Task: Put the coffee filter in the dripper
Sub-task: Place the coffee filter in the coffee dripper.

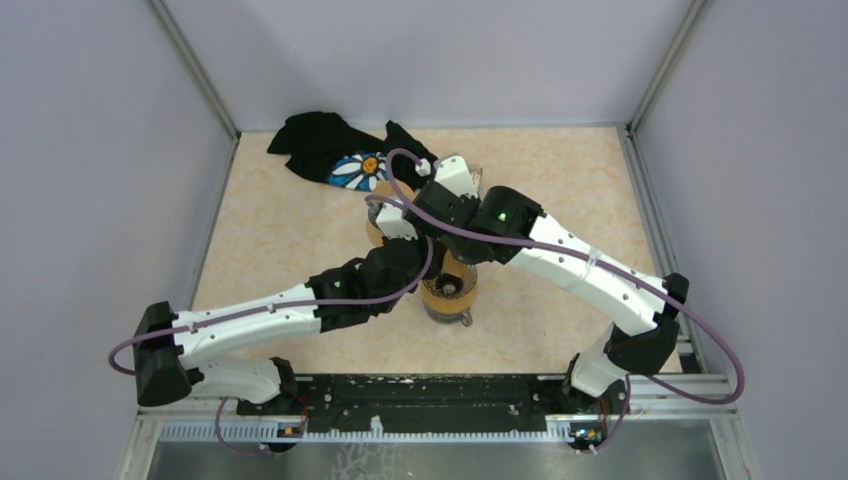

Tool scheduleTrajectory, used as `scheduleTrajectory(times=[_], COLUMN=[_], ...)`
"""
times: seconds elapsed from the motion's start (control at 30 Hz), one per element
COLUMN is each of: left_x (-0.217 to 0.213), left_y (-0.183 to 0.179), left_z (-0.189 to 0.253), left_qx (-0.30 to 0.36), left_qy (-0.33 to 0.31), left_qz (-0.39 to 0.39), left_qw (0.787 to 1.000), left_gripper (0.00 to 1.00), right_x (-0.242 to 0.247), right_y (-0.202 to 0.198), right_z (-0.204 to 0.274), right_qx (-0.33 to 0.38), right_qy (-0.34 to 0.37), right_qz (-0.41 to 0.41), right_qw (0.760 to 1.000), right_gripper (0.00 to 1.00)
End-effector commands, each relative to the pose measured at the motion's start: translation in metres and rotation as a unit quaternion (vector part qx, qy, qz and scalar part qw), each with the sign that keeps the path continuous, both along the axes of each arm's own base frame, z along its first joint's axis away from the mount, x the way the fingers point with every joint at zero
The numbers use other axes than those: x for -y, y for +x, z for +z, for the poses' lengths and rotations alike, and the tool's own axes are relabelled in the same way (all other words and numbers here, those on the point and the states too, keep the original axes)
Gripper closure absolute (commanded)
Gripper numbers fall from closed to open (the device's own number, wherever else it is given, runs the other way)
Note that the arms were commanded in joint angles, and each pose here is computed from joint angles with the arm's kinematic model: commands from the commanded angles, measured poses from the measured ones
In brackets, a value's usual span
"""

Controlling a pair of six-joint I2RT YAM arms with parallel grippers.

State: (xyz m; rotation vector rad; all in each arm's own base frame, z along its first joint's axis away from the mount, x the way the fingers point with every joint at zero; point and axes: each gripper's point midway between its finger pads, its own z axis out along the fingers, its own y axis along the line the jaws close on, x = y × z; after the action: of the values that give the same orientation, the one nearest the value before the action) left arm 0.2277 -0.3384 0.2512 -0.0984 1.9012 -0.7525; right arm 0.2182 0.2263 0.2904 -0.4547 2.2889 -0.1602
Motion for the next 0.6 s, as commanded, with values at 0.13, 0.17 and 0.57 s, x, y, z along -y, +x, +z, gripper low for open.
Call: scheduleTrajectory(times=[0.13,0.17,0.57], left_x=[-0.005,-0.007,-0.028], left_y=[-0.011,-0.013,-0.037], left_z=[0.006,0.006,-0.001], left_qx=[-0.01,-0.014,-0.067], left_qy=[0.048,0.05,0.072], left_qz=[-0.026,-0.03,-0.058], left_qw=[0.998,0.998,0.994], left_gripper=[0.98,0.99,1.0], right_x=[-0.011,-0.011,-0.015], right_y=[-0.004,-0.004,-0.015], right_z=[-0.005,-0.006,-0.023], right_qx=[-0.009,-0.011,-0.045], right_qy=[-0.001,-0.002,0.007], right_qz=[0.024,0.026,0.06], right_qw=[1.0,1.0,0.997], right_gripper=[1.0,1.0,1.0])
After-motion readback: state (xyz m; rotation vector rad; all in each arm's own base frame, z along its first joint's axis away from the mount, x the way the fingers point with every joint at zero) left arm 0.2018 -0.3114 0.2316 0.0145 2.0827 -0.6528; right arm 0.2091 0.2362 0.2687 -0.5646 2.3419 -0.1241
